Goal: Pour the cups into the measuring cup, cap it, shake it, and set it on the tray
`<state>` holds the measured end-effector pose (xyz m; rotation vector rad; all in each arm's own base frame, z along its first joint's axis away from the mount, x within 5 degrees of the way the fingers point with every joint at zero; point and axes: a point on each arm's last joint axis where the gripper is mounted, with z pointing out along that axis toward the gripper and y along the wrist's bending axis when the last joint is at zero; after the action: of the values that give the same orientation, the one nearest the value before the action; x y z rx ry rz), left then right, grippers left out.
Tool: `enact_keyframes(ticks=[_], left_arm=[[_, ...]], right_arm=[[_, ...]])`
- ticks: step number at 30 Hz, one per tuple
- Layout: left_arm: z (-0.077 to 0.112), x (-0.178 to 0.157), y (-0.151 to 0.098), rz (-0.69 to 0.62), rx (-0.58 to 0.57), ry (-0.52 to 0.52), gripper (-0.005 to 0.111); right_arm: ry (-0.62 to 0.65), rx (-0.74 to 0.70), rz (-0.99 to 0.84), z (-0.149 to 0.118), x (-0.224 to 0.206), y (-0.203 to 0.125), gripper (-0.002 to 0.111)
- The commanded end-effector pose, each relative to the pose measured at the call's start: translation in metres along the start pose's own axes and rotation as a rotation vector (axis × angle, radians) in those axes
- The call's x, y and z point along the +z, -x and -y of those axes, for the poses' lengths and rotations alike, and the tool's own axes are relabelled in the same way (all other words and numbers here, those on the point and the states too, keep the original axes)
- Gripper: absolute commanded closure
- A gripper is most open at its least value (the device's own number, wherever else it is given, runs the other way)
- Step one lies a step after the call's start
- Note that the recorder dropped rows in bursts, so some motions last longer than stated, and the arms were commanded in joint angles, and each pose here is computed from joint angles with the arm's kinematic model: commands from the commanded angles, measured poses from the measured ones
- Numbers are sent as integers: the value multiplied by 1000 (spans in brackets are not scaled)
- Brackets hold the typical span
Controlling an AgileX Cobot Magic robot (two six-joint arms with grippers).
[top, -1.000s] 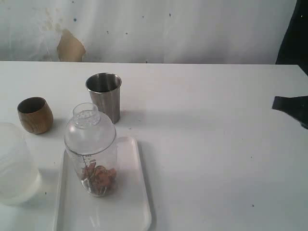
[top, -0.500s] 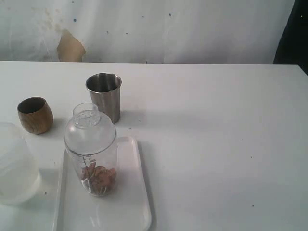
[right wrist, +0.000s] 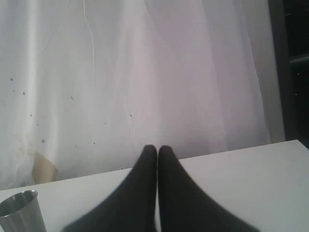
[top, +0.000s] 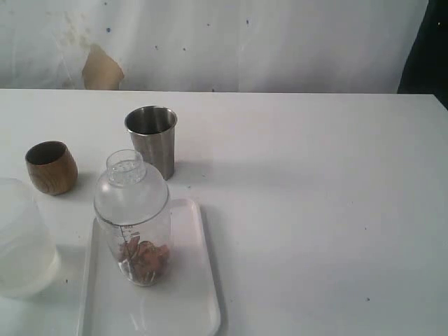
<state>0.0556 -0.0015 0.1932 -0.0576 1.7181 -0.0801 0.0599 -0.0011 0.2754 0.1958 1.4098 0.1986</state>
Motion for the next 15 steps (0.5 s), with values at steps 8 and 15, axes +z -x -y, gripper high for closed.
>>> enact_keyframes(ticks=[8,15], left_arm=[[0,0,-1,1,9,-3,107],[0,0,-1,1,9,-3,107]], right_arm=[[9,-16,42,-1,-5,3,108],[-31,-217,-45,4,-19,-8,108]])
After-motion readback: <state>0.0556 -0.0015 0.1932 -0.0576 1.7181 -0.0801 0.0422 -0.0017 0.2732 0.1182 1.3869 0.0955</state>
